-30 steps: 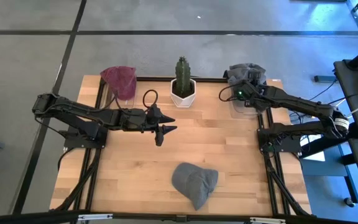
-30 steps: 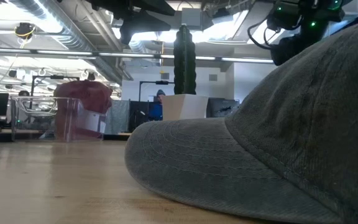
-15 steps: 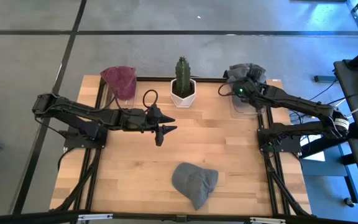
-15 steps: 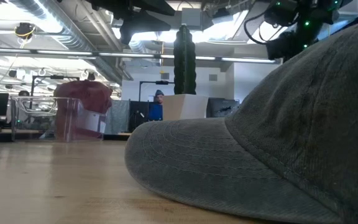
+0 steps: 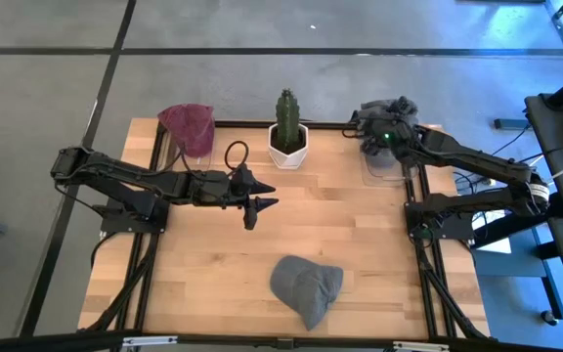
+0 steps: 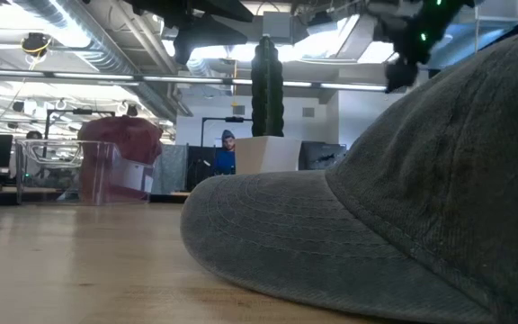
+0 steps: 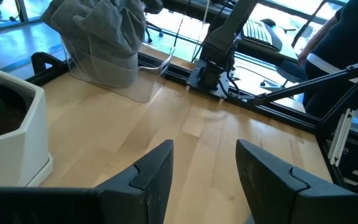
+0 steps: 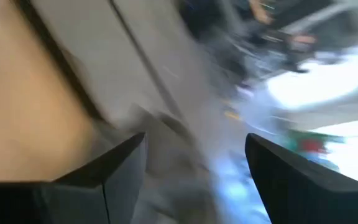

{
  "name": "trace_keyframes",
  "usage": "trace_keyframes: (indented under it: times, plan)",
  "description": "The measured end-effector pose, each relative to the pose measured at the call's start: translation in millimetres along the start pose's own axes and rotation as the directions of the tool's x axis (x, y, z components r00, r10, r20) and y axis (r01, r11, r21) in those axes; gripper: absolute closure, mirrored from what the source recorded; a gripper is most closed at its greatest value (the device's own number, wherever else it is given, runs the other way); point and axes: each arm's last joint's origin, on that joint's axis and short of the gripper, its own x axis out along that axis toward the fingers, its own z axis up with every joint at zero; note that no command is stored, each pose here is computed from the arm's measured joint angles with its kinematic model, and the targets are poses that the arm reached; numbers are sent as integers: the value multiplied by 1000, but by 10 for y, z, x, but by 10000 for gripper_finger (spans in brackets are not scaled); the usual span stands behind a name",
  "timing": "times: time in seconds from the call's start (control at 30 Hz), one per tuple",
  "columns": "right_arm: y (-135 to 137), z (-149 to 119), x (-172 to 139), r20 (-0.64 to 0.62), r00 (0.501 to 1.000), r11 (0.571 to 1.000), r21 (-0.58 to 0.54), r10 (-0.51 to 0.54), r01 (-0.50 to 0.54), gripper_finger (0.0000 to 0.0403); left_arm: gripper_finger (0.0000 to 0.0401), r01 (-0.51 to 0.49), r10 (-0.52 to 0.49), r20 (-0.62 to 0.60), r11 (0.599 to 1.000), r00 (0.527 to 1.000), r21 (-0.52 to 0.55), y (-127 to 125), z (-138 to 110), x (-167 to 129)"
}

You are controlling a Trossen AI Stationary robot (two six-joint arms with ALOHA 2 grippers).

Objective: Pick & Place hat
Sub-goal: Put the gray cap into the right transparent bin

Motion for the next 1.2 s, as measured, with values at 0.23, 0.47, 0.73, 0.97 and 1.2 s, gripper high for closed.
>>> trace_keyframes:
  times: [0.23,0.47,0.73,0.97,1.2]
  plan:
    - [100,256,-304,367,758,730,246,539,-638,129,232,96,-96,-38,995,995,-9,-28,-11,-1]
    - [294,301,-584,439,403,346,206,803,-915,128,232,213,-215,-87,977,973,-30,-59,-27,-1]
    - [811,185,-874,445,345,244,270,826,-932,128,193,256,-251,-111,966,962,26,-67,-43,3]
    - [1126,3,-1051,426,270,95,388,864,-917,128,148,258,-258,-140,966,956,-13,-65,-68,0]
    - [1293,-149,-1294,391,195,19,411,899,-912,128,149,302,-336,-236,938,912,-171,-124,-162,-15]
